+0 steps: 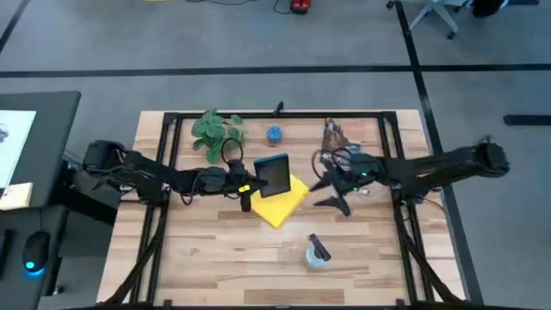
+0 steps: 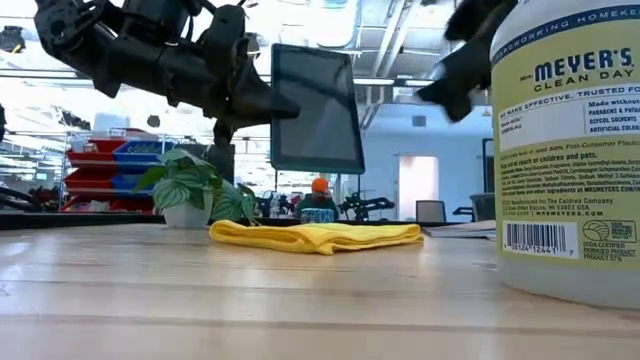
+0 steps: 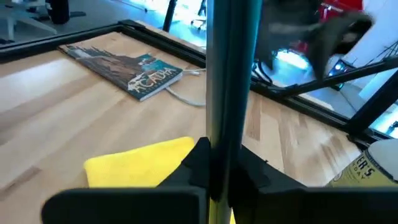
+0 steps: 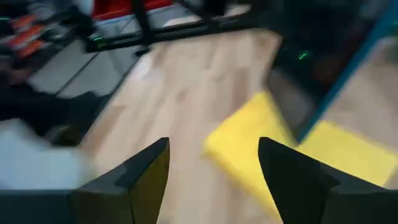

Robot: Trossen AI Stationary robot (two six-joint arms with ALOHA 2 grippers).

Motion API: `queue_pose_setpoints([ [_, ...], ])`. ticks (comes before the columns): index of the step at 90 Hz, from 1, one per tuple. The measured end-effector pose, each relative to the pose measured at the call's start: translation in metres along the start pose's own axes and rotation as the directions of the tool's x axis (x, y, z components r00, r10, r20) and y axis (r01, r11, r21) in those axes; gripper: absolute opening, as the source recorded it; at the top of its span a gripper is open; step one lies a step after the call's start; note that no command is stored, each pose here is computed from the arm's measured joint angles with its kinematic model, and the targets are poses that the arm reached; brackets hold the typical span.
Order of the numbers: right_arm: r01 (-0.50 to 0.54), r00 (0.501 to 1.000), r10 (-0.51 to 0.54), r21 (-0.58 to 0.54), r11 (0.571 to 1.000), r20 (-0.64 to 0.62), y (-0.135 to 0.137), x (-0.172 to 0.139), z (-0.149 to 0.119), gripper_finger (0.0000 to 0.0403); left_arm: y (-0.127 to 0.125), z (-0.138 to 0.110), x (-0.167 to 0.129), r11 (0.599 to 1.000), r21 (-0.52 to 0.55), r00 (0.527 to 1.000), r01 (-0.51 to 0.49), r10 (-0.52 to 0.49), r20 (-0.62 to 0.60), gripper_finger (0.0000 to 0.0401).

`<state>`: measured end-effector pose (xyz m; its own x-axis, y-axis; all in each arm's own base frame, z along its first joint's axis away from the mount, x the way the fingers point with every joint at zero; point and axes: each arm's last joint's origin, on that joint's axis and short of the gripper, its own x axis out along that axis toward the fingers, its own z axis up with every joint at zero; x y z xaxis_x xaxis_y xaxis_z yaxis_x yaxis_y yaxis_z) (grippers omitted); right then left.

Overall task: Apply microfiber cloth
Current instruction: Spray the front of the blue tablet using the white spray bottle

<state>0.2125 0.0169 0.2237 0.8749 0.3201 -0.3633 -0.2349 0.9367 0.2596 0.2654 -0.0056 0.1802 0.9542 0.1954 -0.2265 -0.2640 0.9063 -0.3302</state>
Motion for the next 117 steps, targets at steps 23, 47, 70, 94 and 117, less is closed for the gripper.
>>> queue_pose_setpoints([
  [23,-0.175,0.984,0.173,0.081,0.981,0.036,0.070,-0.011,-0.004,0.0232,0.001,0.001,0.000,0.999,-0.009,0.999,-0.034,0.034,0.021,0.0006],
  [47,0.018,0.997,-0.020,0.027,0.999,0.071,0.107,0.011,-0.027,0.0249,0.001,0.002,0.000,0.999,-0.023,0.999,-0.044,0.045,0.030,0.0007],
  [70,0.013,0.989,-0.018,0.034,0.999,0.146,0.113,0.036,-0.032,0.0282,0.000,0.001,0.000,0.999,-0.033,0.999,-0.041,0.042,0.029,0.0008],
  [94,-0.017,0.988,0.014,0.018,1.000,0.153,0.116,0.042,-0.034,0.0313,0.000,0.001,0.000,0.999,-0.023,0.999,-0.042,0.043,0.029,0.0009],
  [117,-0.083,0.973,0.088,-0.032,0.996,0.211,0.140,0.039,-0.013,0.0315,0.000,0.001,0.000,0.999,-0.015,0.999,-0.042,0.043,0.029,0.0010],
])
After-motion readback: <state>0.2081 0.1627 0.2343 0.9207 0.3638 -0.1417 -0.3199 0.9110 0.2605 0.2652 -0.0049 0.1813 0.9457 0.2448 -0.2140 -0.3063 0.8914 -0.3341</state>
